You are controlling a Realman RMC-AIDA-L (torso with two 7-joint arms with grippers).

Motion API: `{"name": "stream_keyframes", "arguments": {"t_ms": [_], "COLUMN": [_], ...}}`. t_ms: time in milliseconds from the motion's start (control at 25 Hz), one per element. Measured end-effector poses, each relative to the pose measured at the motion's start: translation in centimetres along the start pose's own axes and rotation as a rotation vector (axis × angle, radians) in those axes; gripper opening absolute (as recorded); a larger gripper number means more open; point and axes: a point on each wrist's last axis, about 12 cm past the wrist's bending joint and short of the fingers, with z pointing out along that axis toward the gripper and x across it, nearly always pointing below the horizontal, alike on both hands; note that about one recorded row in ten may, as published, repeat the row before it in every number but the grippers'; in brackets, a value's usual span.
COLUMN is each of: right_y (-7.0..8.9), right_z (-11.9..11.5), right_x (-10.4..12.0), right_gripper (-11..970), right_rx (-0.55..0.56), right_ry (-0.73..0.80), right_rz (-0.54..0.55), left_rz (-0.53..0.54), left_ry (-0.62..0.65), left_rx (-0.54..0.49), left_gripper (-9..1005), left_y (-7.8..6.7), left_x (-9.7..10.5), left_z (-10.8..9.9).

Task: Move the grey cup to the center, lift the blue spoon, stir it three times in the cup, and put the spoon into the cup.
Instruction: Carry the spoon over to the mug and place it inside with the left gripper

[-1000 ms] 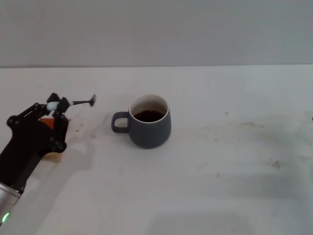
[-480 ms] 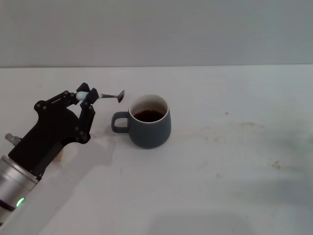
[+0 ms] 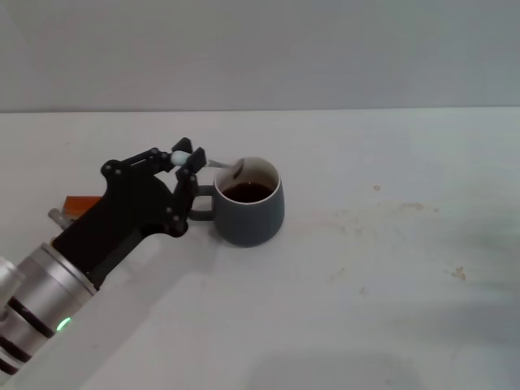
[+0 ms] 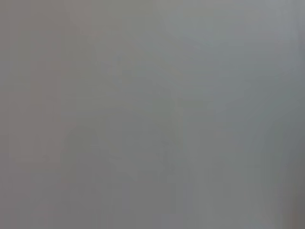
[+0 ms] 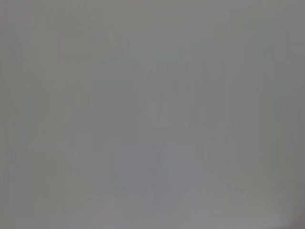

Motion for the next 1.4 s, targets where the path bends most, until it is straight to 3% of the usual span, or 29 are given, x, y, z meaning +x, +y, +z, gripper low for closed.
{"name": "stream_keyframes", "arguments": {"t_ms": [640, 1160, 1400], "right_y": [-0.5, -0.6, -0.5], "right_z": [-0.5, -0.8, -0.8], "right_x": [0.2, 0.2, 0.2], "right_gripper": [-2, -2, -2], "right_rx": [0.011, 0.01, 0.009], "right_ry": [0.002, -0.003, -0.003], "right_rz": [-0.007, -0.01, -0.009], "left_rz": [0.054, 0.079, 0.083], "left_ry": [0.125, 0.154, 0.142], "left_rx": [0.011, 0.032, 0.064], "left_gripper": [144, 144, 144], "left_y": [-0.5, -0.3, -0.9], "left_x": [1.6, 2.2, 2.0], "left_z": [2.4, 4.3, 5.2]}}
